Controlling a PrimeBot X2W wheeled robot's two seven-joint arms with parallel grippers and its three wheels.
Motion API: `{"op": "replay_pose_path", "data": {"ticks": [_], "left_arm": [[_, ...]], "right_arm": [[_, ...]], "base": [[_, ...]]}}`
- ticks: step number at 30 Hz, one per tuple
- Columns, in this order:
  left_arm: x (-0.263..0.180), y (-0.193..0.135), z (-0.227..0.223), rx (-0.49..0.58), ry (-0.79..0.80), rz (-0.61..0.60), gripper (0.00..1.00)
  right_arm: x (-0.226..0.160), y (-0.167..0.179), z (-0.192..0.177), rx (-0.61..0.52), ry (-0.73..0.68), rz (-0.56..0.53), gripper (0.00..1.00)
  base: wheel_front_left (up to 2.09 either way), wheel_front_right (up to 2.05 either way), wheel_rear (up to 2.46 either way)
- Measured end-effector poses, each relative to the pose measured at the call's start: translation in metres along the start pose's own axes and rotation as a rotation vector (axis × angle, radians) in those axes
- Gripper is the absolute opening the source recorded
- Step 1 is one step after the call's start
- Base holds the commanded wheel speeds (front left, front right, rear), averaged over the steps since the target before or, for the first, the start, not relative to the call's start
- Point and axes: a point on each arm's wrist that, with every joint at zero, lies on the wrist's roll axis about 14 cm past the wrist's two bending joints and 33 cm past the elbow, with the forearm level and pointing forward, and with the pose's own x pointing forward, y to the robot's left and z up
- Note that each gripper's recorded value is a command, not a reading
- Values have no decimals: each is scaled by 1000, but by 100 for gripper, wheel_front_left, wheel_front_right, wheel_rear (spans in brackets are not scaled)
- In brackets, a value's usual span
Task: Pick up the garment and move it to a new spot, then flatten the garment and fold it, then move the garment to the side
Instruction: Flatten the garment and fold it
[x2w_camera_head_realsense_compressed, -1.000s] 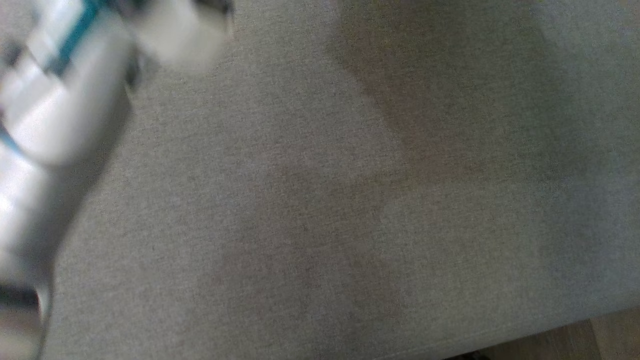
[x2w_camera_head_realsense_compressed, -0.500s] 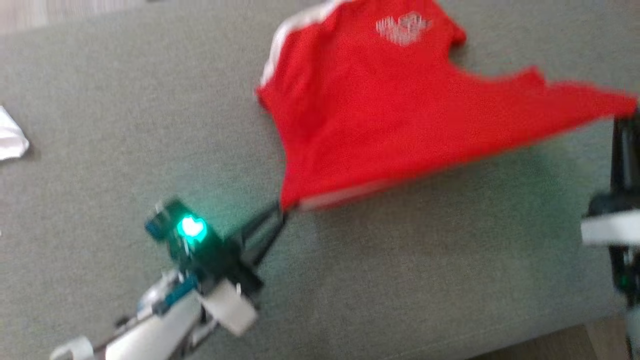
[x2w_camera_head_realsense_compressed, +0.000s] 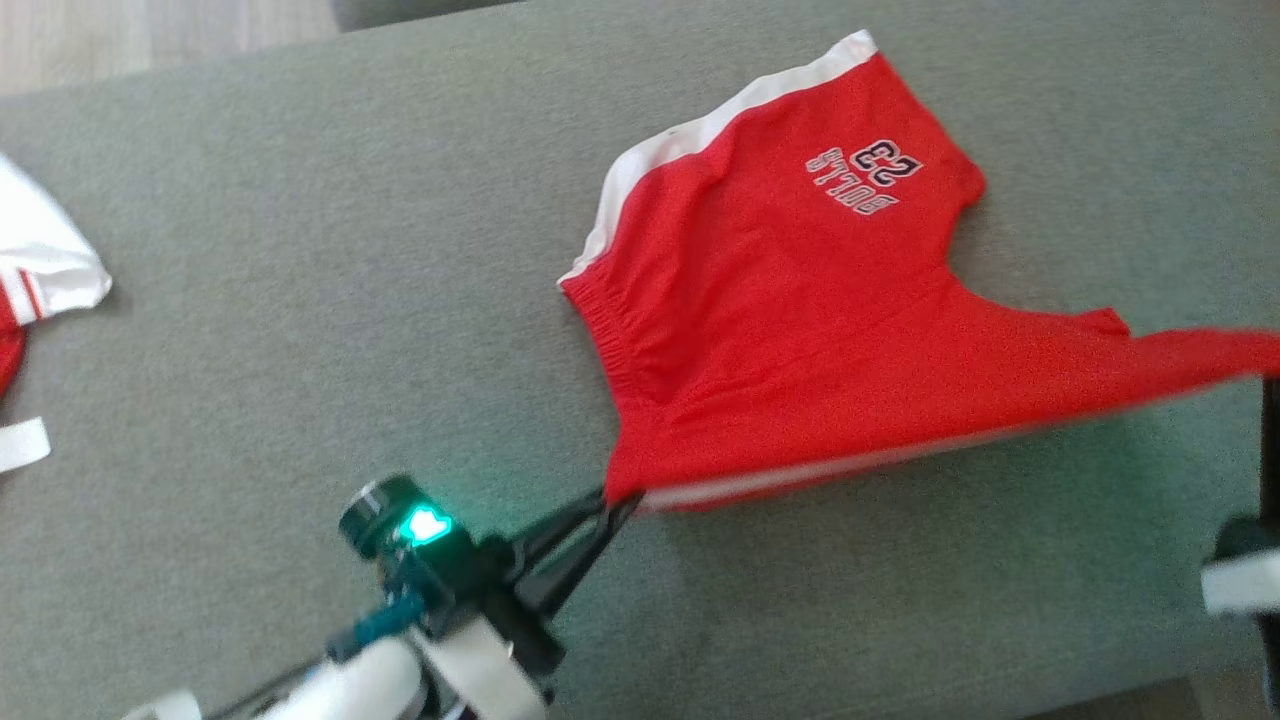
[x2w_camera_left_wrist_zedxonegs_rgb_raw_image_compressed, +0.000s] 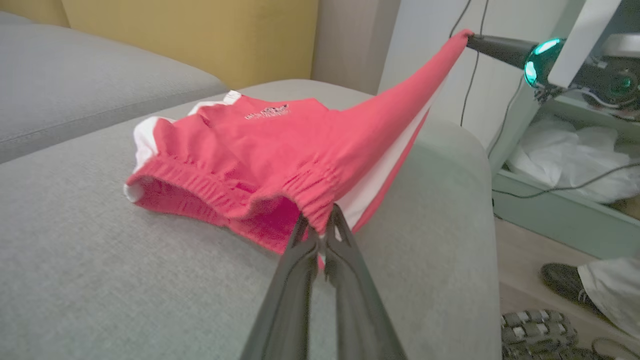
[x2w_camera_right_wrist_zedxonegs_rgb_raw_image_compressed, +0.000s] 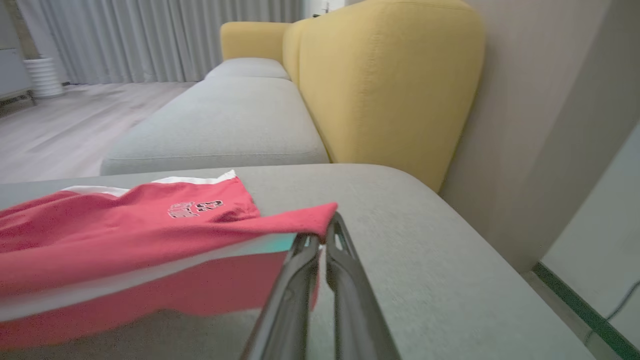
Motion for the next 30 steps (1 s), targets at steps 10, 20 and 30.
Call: {"op": "replay_pose_path", "data": {"ticks": [10,20,30], "left_arm": [[33,66,45,-55,-98,138,0],[41,121,33,-66,14,251,0],[36,150,11,-92,81,318,0]], "right_arm": [[103,37,20,-1,13,132,0],[170,87,2,-25,114,260,0],[212,123,-26,-65,198,329,0]], "base": [[0,0,0],[0,0,0],[0,0,0]]}}
